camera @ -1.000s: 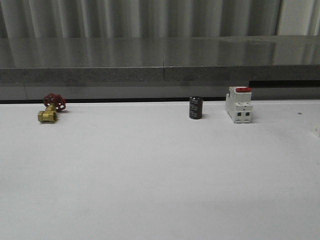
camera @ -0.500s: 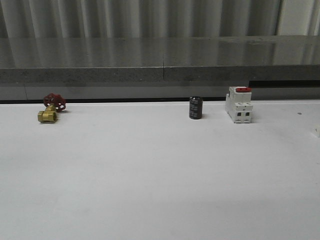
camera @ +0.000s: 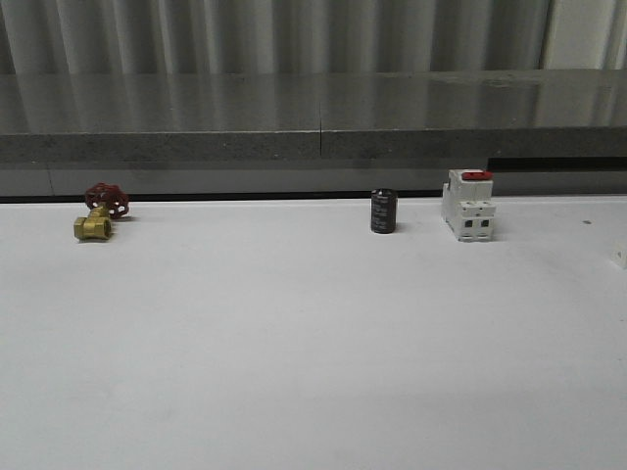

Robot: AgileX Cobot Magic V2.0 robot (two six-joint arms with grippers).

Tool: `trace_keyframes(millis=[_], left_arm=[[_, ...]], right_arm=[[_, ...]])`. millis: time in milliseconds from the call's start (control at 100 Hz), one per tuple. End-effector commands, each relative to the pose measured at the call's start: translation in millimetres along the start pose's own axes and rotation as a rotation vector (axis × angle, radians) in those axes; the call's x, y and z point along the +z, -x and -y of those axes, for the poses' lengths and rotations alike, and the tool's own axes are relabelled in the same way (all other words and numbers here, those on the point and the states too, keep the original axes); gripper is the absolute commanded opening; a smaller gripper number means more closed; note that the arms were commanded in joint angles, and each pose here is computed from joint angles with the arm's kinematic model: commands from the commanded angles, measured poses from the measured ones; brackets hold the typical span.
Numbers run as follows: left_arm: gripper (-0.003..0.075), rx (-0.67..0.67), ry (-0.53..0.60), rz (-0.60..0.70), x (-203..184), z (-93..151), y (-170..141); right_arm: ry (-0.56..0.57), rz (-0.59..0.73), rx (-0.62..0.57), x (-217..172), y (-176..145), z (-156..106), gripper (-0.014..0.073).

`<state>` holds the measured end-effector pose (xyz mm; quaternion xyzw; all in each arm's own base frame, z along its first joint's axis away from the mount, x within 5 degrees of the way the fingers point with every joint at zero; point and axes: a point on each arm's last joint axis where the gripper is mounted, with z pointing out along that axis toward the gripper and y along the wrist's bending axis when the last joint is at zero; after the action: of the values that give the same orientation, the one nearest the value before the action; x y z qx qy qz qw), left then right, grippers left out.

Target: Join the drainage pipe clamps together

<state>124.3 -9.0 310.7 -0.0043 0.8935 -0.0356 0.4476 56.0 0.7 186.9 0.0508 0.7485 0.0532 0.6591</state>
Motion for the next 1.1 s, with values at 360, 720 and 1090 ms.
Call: trace_keyframes(millis=[360, 720, 1090], left_arm=[[0.0403, -0.009, -0.005, 0.007, 6.1, 1.3, 12.8], [0.0566, -0.014, -0.006, -0.036, 20.8, 2.2, 20.7], [0.0566, 0.098, 0.065, -0.202, 93.8, -1.4, 68.5]], right_arm=[[0.01, 0.108, -0.012, -3.0, 12.6, -1.6, -0.0067], [0.01, 0.108, -0.012, -3.0, 12.6, -1.6, -0.0067], [0.01, 0.108, -0.012, -3.0, 12.6, -1.6, -0.0067]])
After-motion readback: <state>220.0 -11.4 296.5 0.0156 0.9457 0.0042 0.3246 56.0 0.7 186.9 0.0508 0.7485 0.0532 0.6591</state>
